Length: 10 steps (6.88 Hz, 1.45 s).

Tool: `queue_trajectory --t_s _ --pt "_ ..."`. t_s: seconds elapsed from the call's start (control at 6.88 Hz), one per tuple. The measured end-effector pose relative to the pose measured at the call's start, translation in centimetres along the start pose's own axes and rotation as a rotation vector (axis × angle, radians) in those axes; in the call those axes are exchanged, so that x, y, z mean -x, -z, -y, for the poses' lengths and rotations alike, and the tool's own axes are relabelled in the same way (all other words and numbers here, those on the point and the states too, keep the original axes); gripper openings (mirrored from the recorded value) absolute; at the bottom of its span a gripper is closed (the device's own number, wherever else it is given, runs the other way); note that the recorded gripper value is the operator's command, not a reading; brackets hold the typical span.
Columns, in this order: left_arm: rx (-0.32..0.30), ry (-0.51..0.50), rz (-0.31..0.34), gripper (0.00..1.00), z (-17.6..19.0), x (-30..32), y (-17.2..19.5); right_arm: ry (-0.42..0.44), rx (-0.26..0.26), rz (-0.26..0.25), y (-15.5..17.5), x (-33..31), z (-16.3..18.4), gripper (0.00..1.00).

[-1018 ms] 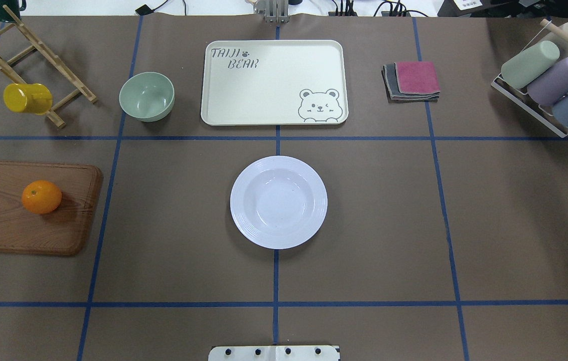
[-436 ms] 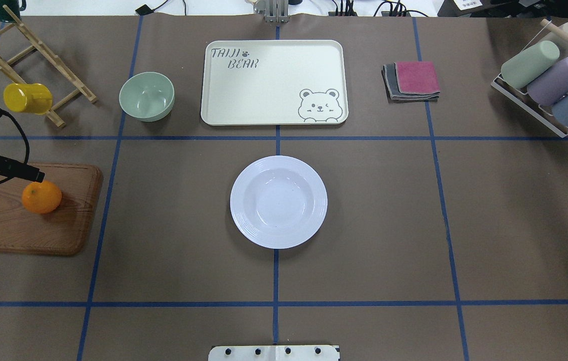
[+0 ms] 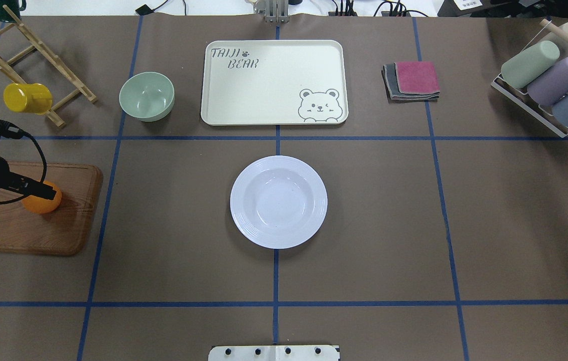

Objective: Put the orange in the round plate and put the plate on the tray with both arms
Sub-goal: 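Lower the left gripper onto the orange on the wooden board and grasp it, then carry the orange with the left gripper over the white plate and lower it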

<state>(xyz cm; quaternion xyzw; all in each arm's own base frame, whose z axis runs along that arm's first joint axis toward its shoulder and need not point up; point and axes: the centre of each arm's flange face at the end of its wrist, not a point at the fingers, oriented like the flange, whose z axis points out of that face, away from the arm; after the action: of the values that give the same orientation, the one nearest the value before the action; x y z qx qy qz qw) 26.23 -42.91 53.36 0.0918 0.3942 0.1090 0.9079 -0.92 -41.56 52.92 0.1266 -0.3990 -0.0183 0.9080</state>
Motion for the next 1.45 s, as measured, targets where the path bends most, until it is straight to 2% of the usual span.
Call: queue_trajectory --t_s 0.15,0.29,0.58,0.87,1.16,1.45 --pt "0.007 -0.005 0.01 0.59 -0.2 0.1 -0.9 -0.001 0.001 0.0 0.0 0.0 0.0 1.0" --pt "0.006 -0.012 0.009 0.01 -0.3 0.0 -1.5 -0.001 0.001 0.0 0.0 0.0 0.0 1.0" --pt "-0.013 -0.028 -0.017 0.0 0.1 -1.2 -1.0 -0.001 0.0 0.001 0.0 0.0 0.0 1.0" --pt "-0.035 -0.019 -0.08 0.0 2.9 -6.0 2.2 -0.01 -0.006 0.012 0.1 0.6 0.6 1.0" --pt "-0.035 0.122 -0.093 0.0 10.0 -15.3 5.8 -0.058 -0.023 0.037 0.3 2.9 2.8 1.0" --pt "-0.009 0.217 -0.067 0.0 13.7 -27.9 7.4 -0.088 -0.028 0.057 -0.1 5.5 4.5 1.0"
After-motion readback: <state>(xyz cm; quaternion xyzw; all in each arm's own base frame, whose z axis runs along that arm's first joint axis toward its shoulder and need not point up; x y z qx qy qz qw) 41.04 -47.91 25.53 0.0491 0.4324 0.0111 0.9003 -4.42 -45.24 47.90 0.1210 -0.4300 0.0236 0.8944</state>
